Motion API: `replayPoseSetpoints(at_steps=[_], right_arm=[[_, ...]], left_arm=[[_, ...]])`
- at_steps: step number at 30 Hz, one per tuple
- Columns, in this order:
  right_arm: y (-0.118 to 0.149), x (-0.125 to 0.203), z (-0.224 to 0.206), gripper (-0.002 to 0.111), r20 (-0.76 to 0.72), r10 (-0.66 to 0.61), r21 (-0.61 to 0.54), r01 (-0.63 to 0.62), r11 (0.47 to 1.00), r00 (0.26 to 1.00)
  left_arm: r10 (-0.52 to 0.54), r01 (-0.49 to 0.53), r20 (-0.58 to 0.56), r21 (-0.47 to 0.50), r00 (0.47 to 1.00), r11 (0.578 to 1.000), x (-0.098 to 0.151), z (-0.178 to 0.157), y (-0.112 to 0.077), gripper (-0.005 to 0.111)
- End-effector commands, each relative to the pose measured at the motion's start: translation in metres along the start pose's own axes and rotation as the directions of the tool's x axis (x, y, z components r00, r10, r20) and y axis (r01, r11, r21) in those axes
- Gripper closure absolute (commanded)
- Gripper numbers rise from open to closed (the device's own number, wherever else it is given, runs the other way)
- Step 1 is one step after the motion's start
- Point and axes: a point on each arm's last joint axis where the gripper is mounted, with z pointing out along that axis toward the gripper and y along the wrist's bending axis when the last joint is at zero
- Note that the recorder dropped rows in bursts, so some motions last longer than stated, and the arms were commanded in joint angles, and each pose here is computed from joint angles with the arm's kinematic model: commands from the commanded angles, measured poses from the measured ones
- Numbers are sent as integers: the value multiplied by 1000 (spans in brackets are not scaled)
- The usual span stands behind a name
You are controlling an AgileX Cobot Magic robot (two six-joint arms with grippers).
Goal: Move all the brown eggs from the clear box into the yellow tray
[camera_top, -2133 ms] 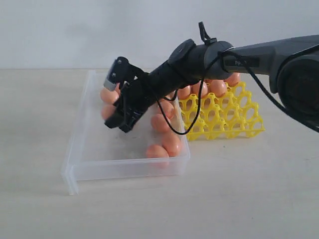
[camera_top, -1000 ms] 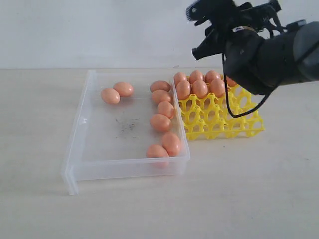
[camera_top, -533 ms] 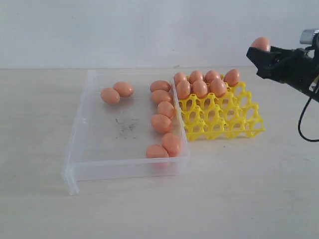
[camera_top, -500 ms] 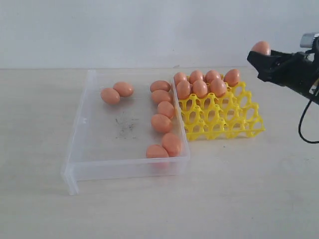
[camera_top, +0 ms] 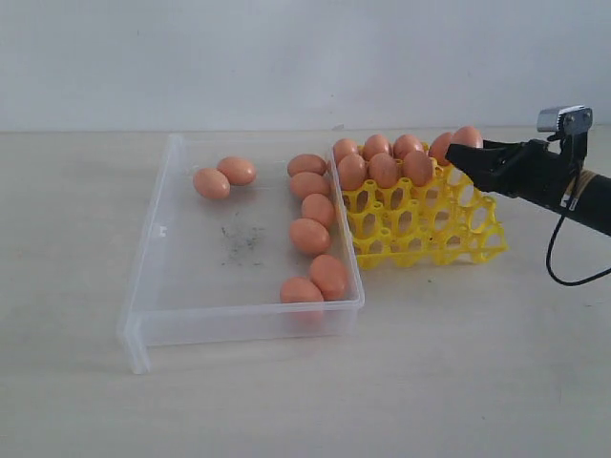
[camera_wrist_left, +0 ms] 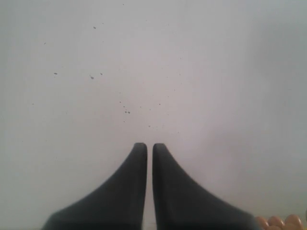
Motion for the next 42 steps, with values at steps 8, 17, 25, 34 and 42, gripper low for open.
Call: replayPoseSetpoints(at_steps=[8, 17, 25, 34, 42], right_arm=[[14, 4, 16, 109, -20, -68, -18, 68, 998, 997], [9, 7, 15, 109, -60, -82, 37, 84, 996, 995], [6, 10, 14, 109, -87, -86, 51, 90, 995, 993], [1, 14, 11, 109, -145, -109, 84, 122, 989, 983], [2, 14, 11, 109, -160, -133, 67, 146, 987, 978]], left_arm=[[-13, 13, -2, 1, 1000, 1000, 1, 0, 0, 102], [-13, 13, -2, 1, 1000, 1000, 1, 0, 0, 102], [-13, 13, -2, 1, 1000, 1000, 1, 0, 0, 102], [-13, 13, -2, 1, 1000, 1000, 1, 0, 0, 102], [-13, 13, -2, 1, 1000, 1000, 1, 0, 0, 102]])
